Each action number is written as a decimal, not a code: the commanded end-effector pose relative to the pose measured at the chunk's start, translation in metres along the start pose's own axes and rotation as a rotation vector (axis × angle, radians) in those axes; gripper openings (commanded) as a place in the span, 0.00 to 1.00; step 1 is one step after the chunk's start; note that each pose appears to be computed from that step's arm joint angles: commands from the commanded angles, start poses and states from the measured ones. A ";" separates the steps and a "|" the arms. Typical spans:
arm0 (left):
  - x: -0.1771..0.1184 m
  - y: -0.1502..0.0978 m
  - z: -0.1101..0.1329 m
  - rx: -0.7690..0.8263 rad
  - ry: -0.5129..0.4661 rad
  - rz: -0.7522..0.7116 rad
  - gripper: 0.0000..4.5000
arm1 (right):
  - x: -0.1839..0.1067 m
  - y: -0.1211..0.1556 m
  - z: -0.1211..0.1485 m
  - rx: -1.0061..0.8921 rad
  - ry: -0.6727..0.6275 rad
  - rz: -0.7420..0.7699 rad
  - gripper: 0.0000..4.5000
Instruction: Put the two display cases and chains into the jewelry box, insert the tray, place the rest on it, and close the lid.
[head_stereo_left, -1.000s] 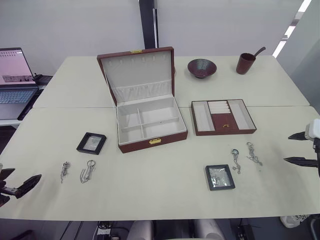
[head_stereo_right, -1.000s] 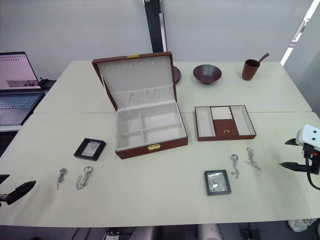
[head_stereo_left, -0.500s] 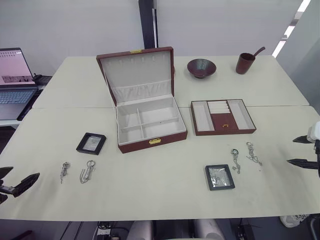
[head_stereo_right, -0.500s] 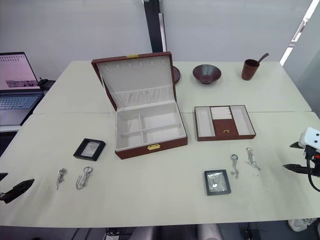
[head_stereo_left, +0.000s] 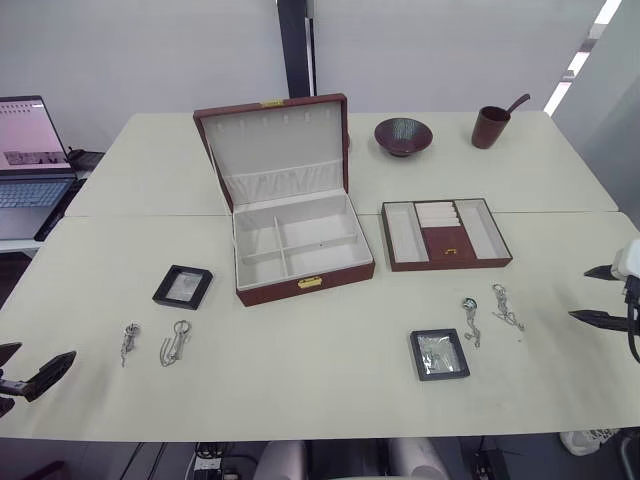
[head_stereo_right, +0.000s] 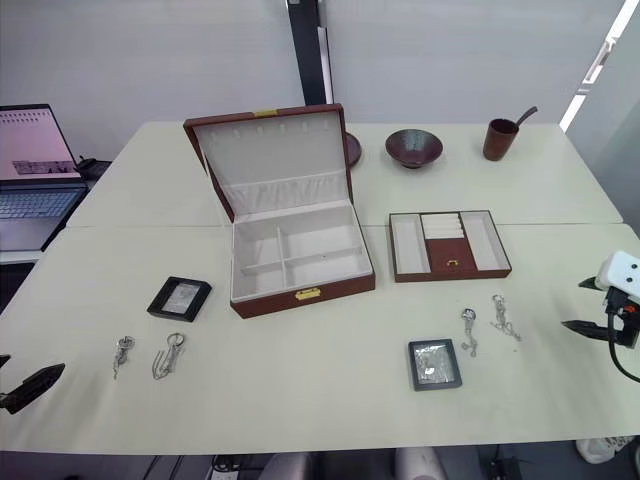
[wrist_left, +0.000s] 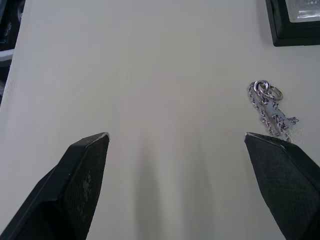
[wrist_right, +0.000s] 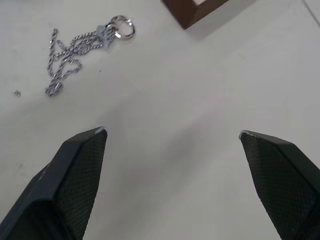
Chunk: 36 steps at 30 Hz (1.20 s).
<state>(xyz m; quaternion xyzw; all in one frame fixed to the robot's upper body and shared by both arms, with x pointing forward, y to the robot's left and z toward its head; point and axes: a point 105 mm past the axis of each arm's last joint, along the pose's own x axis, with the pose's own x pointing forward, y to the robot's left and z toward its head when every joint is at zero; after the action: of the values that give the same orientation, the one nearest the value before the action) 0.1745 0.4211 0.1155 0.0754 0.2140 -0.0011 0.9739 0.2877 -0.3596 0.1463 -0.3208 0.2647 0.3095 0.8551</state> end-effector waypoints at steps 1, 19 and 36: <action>0.003 -0.005 0.029 -0.003 -0.095 0.012 1.00 | -0.004 -0.020 0.043 0.038 -0.171 -0.116 1.00; 0.091 -0.092 0.097 0.046 -0.140 -0.195 0.04 | 0.115 0.047 0.190 -0.174 -0.426 0.098 0.16; 0.134 -0.137 0.102 0.044 -0.084 -0.309 0.00 | 0.171 0.081 0.220 -0.220 -0.436 0.219 0.00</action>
<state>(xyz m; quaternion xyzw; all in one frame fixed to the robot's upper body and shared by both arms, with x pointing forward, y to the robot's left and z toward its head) 0.3304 0.2744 0.1276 0.0502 0.1871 -0.1583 0.9682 0.4010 -0.0976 0.1362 -0.2978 0.0915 0.4835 0.8180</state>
